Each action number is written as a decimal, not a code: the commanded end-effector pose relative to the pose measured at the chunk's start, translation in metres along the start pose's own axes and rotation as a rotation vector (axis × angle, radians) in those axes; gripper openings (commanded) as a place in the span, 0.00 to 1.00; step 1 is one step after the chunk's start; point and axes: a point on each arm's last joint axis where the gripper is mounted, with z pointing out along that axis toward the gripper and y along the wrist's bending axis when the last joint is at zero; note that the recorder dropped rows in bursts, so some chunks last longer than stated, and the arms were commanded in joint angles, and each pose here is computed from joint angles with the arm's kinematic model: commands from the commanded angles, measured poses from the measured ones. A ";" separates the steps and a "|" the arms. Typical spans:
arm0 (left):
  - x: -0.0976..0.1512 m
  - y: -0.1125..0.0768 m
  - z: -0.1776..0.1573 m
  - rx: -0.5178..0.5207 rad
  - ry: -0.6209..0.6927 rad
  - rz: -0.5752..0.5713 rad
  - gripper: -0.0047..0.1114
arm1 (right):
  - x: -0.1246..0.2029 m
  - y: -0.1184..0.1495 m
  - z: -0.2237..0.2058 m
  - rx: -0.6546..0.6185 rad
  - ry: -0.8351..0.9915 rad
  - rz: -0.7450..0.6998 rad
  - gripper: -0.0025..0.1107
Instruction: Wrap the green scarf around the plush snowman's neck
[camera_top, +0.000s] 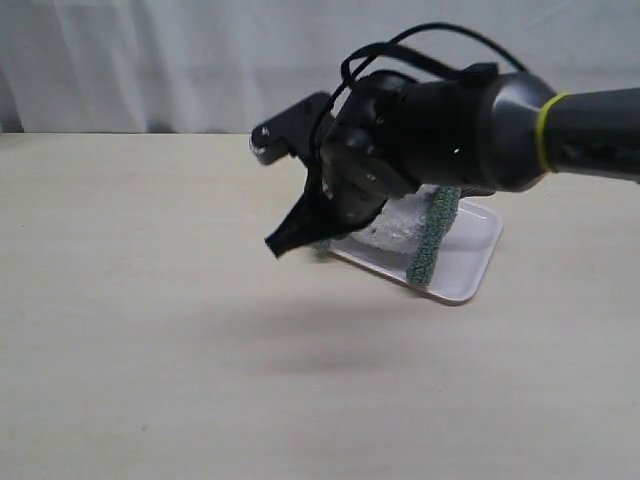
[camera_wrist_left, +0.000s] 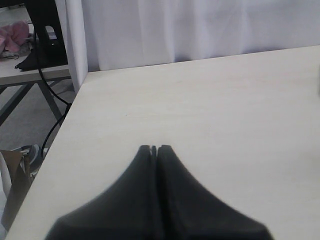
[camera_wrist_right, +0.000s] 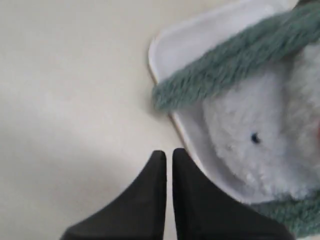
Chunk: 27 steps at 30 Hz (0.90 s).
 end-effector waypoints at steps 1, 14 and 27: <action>0.000 0.000 0.000 -0.002 -0.011 -0.004 0.04 | -0.019 -0.029 -0.017 0.026 -0.194 0.191 0.09; 0.000 0.000 0.000 -0.002 -0.011 -0.004 0.04 | -0.061 -0.050 0.019 0.049 -0.160 0.326 0.38; 0.000 0.000 0.000 -0.002 -0.011 -0.004 0.04 | -0.057 -0.043 0.066 0.118 0.046 0.244 0.23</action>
